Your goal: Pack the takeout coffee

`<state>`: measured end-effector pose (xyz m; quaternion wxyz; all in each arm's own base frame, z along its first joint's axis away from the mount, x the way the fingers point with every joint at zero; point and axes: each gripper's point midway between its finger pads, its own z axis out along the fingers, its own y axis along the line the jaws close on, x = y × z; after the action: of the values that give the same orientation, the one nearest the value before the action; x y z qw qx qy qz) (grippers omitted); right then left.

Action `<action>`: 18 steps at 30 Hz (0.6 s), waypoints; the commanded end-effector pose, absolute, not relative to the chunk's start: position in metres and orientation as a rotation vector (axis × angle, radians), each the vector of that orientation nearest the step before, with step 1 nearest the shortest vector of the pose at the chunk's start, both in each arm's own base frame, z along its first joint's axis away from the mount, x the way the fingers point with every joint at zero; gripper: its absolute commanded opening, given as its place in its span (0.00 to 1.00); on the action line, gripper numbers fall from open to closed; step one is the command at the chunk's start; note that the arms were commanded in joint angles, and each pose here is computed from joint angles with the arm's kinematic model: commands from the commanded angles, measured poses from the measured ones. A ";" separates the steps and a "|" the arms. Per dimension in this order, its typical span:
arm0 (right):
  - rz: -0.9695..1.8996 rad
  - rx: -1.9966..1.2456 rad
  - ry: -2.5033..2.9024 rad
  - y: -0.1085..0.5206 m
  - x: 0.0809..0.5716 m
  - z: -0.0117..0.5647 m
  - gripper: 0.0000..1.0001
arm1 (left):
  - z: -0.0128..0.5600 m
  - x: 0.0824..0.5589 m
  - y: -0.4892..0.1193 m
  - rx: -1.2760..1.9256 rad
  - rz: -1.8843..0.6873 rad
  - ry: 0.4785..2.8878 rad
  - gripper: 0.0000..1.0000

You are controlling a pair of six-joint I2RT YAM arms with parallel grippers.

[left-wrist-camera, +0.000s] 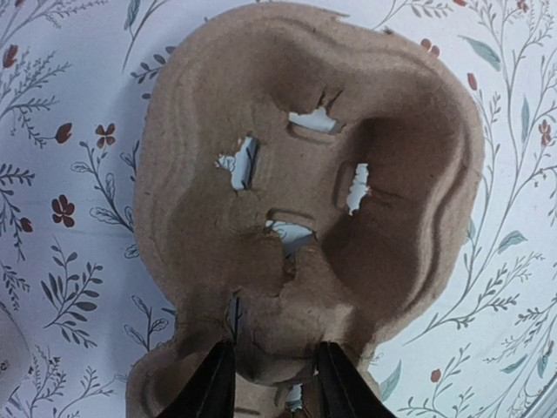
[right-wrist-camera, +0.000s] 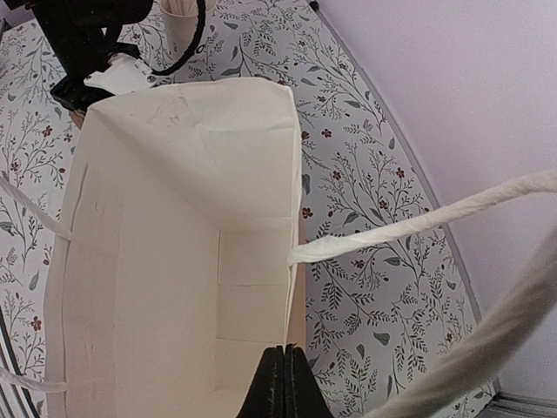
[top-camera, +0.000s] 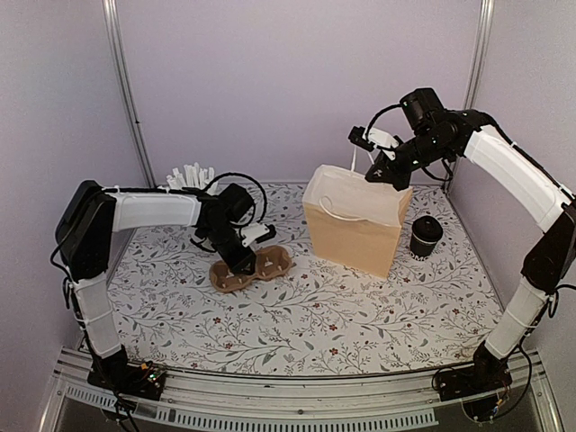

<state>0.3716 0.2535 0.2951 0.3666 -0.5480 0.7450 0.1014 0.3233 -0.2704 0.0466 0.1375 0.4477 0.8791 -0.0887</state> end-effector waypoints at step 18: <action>0.265 -1.434 1.939 0.255 0.366 0.286 0.00 | 0.049 0.310 -0.273 1.350 -0.283 2.511 0.35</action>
<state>0.3705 0.2549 0.2945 0.3656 -0.5496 0.7443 0.1016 0.3157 -0.2711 0.0420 0.1296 0.4551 0.8760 -0.0936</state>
